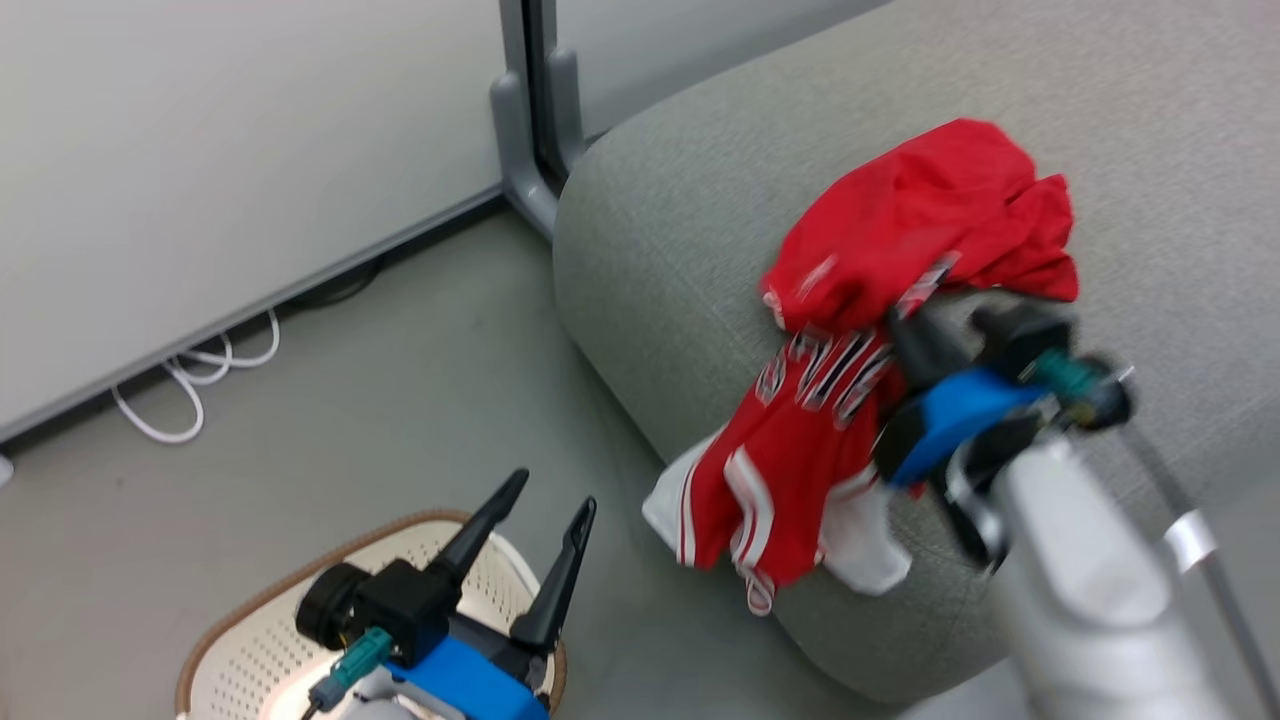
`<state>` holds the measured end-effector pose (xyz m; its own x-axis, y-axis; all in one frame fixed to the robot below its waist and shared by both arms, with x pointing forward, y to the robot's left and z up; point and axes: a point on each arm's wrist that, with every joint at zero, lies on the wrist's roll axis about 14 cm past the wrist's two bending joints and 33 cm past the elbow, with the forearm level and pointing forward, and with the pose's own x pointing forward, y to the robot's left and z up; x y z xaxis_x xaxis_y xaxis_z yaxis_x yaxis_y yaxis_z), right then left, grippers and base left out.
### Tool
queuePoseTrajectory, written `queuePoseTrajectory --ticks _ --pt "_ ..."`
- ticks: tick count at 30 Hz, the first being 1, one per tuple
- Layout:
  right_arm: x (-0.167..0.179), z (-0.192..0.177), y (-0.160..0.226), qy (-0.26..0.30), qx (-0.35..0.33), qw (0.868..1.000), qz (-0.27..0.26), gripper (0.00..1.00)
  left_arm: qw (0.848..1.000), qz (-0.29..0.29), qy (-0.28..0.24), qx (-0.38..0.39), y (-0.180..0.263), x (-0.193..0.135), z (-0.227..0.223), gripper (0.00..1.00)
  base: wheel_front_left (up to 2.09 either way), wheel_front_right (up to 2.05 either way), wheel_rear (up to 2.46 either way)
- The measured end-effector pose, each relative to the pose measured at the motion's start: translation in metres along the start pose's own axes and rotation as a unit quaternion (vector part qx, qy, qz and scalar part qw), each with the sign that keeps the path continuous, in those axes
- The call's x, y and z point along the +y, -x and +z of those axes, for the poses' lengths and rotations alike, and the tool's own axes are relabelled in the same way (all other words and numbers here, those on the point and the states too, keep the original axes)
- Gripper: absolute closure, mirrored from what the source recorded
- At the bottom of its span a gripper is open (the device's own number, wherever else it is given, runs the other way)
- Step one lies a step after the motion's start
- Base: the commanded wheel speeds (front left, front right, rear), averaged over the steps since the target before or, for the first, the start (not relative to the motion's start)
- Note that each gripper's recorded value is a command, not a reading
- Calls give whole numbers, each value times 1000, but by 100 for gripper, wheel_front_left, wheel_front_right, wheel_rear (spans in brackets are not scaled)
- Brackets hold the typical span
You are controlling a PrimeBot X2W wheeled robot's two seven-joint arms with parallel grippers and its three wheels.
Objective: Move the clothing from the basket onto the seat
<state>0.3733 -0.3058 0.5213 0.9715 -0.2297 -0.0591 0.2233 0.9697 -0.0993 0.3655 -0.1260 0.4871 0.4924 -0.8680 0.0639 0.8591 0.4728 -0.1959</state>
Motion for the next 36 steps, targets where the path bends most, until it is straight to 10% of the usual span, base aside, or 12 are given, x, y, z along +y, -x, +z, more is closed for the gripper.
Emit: queuePoseTrajectory --ticks 14,27,33,35,36 --pt "-165 165 -115 104 -131 969 -182 100 999 45 -3 -11 -10 94 -25 0 0 0 0" --pt "-134 -43 -175 56 53 982 -174 100 995 91 11 26 13 159 -88 0 0 0 0" --pt "-133 -70 -166 53 81 980 -173 100 995 92 7 27 14 160 -87 0 0 0 0" --pt "-133 -73 -163 59 91 979 -170 61 995 92 5 27 14 160 -85 0 0 0 0" --pt "-131 -74 -162 63 95 980 -166 18 995 93 5 28 14 159 -84 0 0 0 0"
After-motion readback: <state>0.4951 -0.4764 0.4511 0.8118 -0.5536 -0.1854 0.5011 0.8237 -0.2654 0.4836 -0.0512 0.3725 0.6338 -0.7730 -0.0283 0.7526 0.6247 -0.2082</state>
